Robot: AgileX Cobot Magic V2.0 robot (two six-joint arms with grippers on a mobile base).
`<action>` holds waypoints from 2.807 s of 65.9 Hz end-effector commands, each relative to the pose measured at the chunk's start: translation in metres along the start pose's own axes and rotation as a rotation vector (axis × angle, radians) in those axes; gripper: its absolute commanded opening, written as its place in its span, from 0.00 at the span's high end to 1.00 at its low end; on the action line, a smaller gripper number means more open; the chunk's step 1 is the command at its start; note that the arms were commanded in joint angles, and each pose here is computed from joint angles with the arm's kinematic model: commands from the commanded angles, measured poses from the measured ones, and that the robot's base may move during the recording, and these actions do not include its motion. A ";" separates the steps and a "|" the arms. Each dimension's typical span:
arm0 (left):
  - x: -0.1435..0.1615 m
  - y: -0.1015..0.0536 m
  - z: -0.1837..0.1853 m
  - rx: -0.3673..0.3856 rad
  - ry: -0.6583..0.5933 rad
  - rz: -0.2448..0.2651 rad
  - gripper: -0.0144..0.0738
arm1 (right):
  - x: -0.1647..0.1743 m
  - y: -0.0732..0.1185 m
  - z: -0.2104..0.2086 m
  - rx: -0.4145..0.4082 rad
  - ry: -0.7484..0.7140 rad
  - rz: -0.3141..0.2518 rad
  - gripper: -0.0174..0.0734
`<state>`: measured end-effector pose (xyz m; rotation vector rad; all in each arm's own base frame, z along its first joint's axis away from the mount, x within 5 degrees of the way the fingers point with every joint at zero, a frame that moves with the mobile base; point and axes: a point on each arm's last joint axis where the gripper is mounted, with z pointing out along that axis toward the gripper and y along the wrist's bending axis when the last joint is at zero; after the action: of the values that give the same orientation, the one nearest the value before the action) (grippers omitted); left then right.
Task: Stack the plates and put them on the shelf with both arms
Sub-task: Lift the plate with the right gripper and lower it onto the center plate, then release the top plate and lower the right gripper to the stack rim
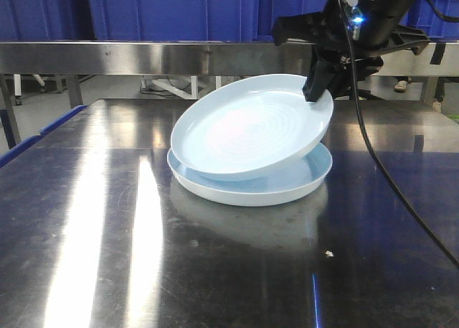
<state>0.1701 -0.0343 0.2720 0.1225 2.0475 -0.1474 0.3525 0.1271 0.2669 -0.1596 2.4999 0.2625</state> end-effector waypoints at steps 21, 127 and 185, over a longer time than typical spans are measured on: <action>-0.017 -0.003 -0.004 0.024 -0.116 -0.007 0.74 | -0.020 0.005 -0.025 -0.031 -0.141 -0.002 0.75; -0.017 -0.003 -0.004 0.024 -0.116 -0.007 0.74 | -0.006 0.001 0.010 -0.002 0.000 0.000 0.32; -0.017 -0.003 -0.004 0.024 -0.116 -0.007 0.74 | 0.006 -0.002 0.038 0.020 0.099 0.001 0.34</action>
<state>0.1701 -0.0343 0.2720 0.1225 2.0475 -0.1474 0.3664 0.1325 0.2056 -0.1664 2.7003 0.2086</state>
